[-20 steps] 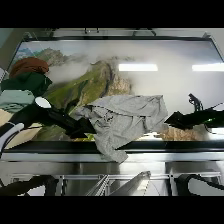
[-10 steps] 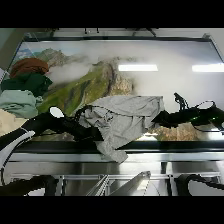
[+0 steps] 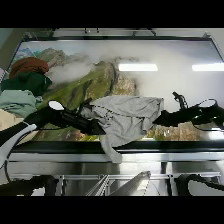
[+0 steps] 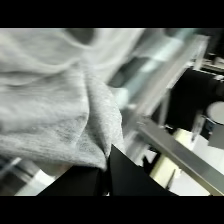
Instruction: Fold the shirts.
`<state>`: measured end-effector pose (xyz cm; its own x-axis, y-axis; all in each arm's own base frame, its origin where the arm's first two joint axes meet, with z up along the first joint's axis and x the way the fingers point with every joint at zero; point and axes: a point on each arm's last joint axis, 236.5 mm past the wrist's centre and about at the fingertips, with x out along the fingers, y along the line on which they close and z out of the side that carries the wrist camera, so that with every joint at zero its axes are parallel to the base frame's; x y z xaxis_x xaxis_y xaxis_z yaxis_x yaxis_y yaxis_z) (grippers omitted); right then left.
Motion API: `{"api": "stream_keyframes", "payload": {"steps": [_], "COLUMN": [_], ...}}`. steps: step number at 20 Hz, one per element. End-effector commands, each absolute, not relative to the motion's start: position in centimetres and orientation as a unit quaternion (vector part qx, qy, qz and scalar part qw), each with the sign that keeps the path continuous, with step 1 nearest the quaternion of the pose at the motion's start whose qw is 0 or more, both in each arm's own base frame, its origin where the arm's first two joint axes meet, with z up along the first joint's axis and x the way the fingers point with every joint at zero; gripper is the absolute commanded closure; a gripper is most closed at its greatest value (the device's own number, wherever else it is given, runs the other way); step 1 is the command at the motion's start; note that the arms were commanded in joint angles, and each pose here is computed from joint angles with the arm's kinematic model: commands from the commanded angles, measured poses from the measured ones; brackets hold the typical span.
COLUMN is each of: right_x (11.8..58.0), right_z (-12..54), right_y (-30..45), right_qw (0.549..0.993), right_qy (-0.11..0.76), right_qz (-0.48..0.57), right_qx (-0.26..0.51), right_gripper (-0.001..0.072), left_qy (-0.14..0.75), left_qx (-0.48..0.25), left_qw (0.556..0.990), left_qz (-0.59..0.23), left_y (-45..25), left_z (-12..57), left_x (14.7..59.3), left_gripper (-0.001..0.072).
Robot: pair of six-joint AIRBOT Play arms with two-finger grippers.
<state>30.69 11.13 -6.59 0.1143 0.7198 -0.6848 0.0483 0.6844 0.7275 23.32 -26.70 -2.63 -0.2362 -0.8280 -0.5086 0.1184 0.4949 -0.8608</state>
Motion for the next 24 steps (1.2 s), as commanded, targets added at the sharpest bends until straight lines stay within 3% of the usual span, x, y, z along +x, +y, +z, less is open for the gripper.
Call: {"api": "stream_keyframes", "payload": {"steps": [1, 4, 7, 10, 15, 18, 20, 24], "right_x": [34.4, 36.4, 31.9, 27.0, 20.6, 20.1, 22.4, 28.2], "right_z": [4.6, 21.8, 36.3, 43.0, 47.7, 47.9, 45.4, 36.9], "right_y": [10.8, 8.7, 8.5, 9.5, 12.2, 11.8, 10.2, 7.7], "right_qw": [0.727, 0.807, 0.857, 0.902, 0.924, 0.938, 0.953, 0.936], "right_qy": [0.498, 0.284, 0.090, -0.015, -0.128, -0.139, -0.082, 0.068], "right_qz": [0.321, 0.378, 0.413, 0.377, 0.343, 0.304, 0.271, 0.283], "right_qx": [0.346, 0.354, 0.293, 0.208, 0.109, 0.087, 0.109, 0.200], "right_gripper": [0.0690, 0.0690, 0.0690, 0.0689, 0.0690, 0.0690, 0.0689, 0.0689], "left_qy": [0.556, 0.405, 0.286, 0.227, 0.139, 0.123, 0.163, 0.312], "left_qx": [-0.320, -0.364, -0.339, -0.293, -0.173, -0.126, -0.140, -0.177], "left_qw": [0.543, 0.590, 0.657, 0.705, 0.781, 0.831, 0.854, 0.812], "left_qz": [-0.542, -0.596, -0.610, -0.604, -0.583, -0.527, -0.474, -0.460], "left_y": [-25.5, -21.7, -19.0, -17.7, -17.6, -16.8, -15.2, -15.2], "left_z": [10.5, 23.8, 32.5, 37.7, 43.7, 44.9, 43.1, 34.5], "left_x": [24.5, 26.0, 24.9, 22.4, 18.1, 18.4, 21.3, 27.7], "left_gripper": [0.0685, 0.0685, 0.0685, 0.0685, 0.0685, 0.0685, 0.0685, 0.0684]}}
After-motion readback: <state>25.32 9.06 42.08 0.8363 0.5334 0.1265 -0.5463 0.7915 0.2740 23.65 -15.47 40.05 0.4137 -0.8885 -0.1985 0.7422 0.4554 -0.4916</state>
